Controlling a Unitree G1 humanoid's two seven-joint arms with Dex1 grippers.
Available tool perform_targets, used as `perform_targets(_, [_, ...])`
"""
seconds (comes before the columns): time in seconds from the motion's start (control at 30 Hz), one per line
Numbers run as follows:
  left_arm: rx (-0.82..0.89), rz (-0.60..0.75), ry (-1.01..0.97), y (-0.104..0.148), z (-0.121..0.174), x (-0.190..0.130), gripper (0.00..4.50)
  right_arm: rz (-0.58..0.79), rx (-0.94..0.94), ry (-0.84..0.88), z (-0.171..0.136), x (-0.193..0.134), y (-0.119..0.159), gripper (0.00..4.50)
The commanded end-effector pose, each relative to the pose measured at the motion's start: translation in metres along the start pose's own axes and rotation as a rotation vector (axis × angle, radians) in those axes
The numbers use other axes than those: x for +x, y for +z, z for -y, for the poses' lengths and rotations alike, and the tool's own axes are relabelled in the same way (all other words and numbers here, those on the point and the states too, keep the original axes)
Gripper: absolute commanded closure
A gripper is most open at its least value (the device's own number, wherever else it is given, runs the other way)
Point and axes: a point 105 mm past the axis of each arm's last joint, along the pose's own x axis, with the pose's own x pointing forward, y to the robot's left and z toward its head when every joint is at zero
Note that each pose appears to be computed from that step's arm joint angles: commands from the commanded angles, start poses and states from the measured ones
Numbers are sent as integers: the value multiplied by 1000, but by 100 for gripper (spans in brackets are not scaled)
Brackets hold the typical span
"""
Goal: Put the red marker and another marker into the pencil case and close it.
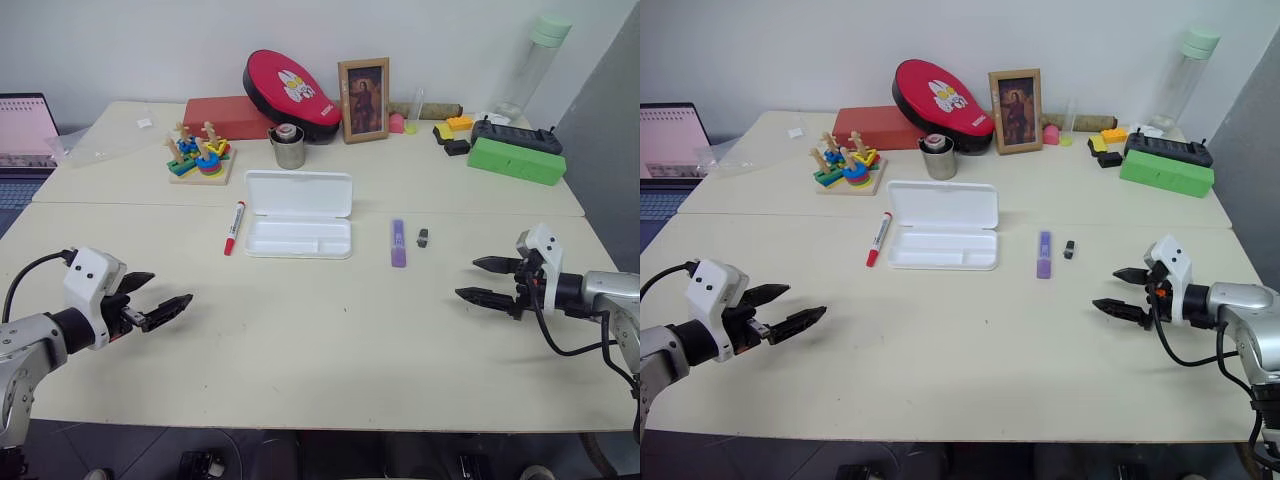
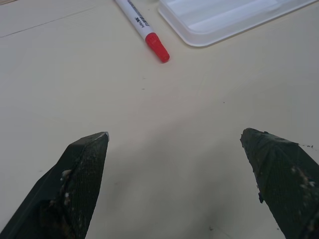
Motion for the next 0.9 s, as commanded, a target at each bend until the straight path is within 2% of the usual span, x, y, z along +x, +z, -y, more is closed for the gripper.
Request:
perform_targets(0.03, [21, 39, -9, 12, 0, -3, 0, 28, -23, -4, 0, -4, 9, 5])
perform_targets(0.9, [39, -4, -4, 2, 0, 3, 0, 17, -31, 11, -4, 1, 8, 5])
